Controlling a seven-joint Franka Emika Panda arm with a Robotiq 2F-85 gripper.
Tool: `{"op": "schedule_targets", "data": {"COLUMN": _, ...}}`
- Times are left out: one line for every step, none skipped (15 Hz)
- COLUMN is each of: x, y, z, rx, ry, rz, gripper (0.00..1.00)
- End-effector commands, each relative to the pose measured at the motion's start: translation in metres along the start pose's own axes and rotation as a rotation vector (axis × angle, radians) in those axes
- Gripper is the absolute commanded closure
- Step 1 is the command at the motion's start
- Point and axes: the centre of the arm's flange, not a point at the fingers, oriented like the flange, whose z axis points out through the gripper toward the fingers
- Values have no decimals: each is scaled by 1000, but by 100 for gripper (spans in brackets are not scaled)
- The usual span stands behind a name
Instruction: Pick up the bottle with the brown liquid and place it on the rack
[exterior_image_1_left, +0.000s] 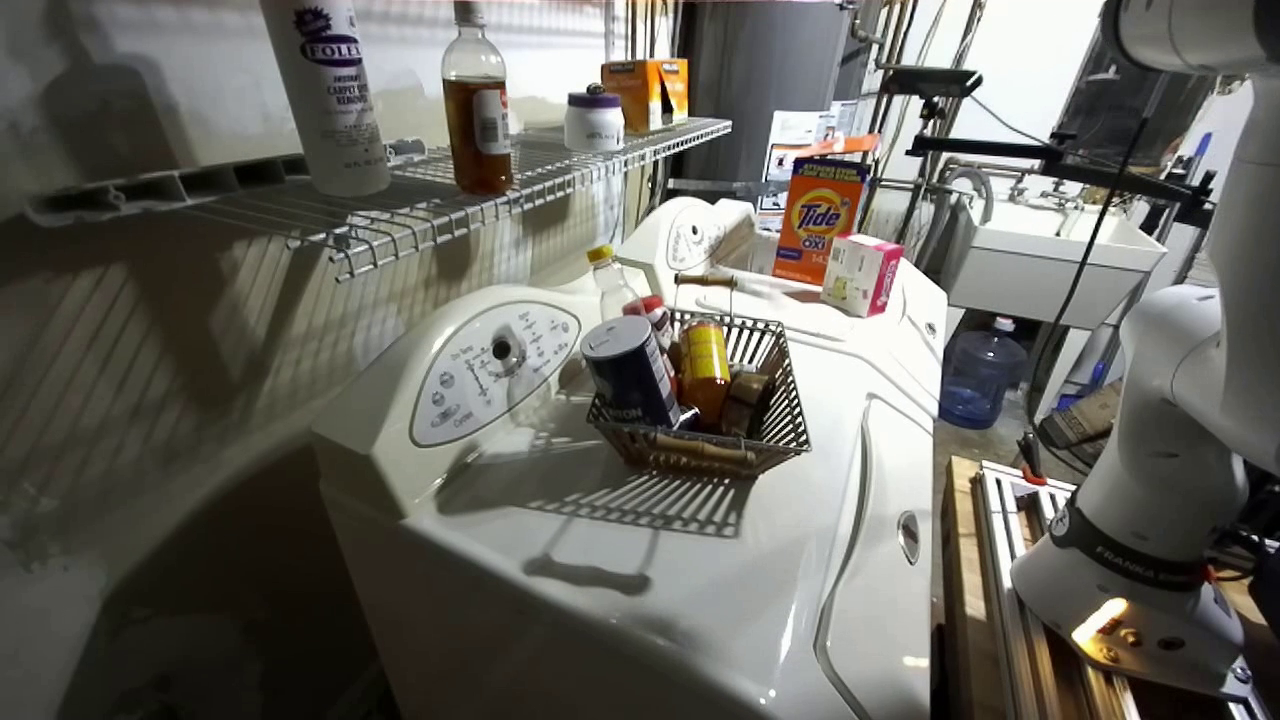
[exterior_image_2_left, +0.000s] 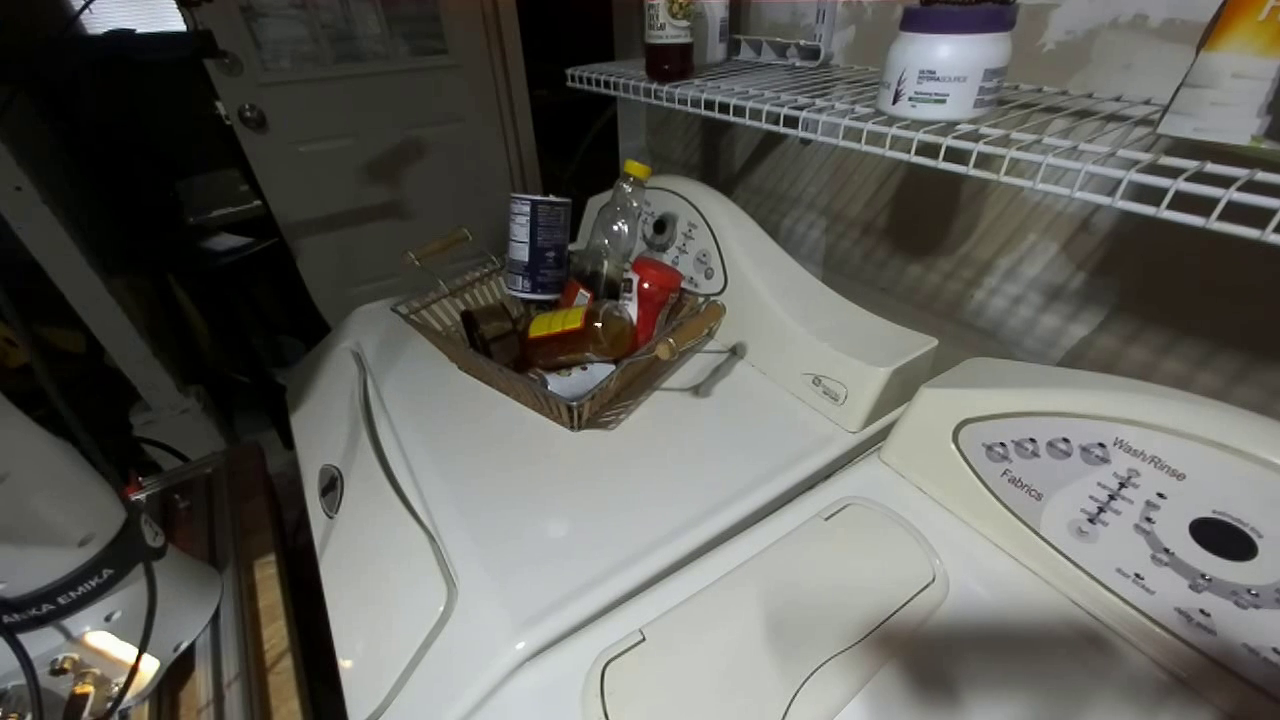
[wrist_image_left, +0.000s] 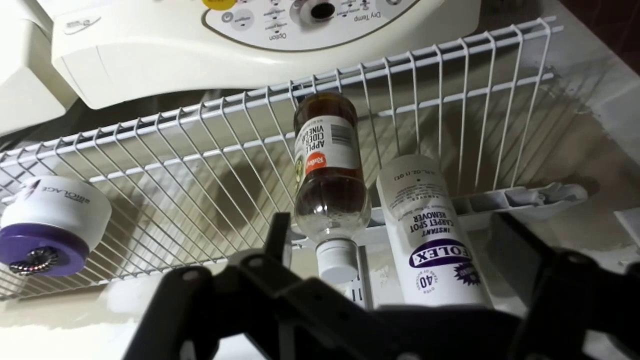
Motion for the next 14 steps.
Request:
{"op": "schedule_targets", "data": {"x": -61, "y": 27, "z": -5, "rx": 9, "ry": 11, "rz": -20, "gripper": 0}}
{"op": "schedule_targets", "data": {"x": -66, "y": 28, "z": -8, "rx": 8, "ry": 20, "rz": -23, "gripper": 0}}
{"op": "schedule_targets", "data": {"x": -71, "y": 28, "z": -11, "rx": 8, "ry": 29, "rz": -26, "gripper": 0}}
{"op": "schedule_targets", "data": {"x": -75, "y": 29, "z": -12, "rx": 11, "ry": 32, "rz": -29, "gripper": 0}}
{"op": "schedule_targets", "data": {"x": -80, "y": 30, "z": -13, "rx": 12, "ry": 35, "rz": -31, "gripper": 0}}
{"op": "schedule_targets", "data": {"x": -86, "y": 31, "z": -14, "rx": 13, "ry": 36, "rz": -36, "gripper": 0}}
{"op": "schedule_targets", "data": {"x": -91, "y": 33, "z": -15, "rx": 34, "ry": 33, "rz": -38, "gripper": 0}}
{"op": "schedule_targets", "data": {"x": -97, "y": 34, "z": -15, "rx": 35, "ry": 33, "rz": -36, "gripper": 0}}
{"op": "schedule_targets", "data": {"x": -102, "y": 35, "z": -14, "rx": 30, "ry": 36, "rz": -36, "gripper": 0}}
{"op": "schedule_targets", "data": {"x": -107, "y": 36, "z": -13, "rx": 40, "ry": 34, "rz": -39, "gripper": 0}}
{"op": "schedule_targets", "data": {"x": -113, "y": 38, "z": -12, "rx": 46, "ry": 31, "rz": -43, "gripper": 0}}
{"op": "schedule_targets", "data": {"x": -117, "y": 39, "z": -12, "rx": 52, "ry": 31, "rz": -43, "gripper": 0}}
{"op": "schedule_targets", "data": {"x": -122, "y": 40, "z": -11, "rx": 55, "ry": 29, "rz": -45, "gripper": 0}}
{"op": "schedule_targets", "data": {"x": -126, "y": 41, "z": -10, "rx": 57, "ry": 28, "rz": -44, "gripper": 0}}
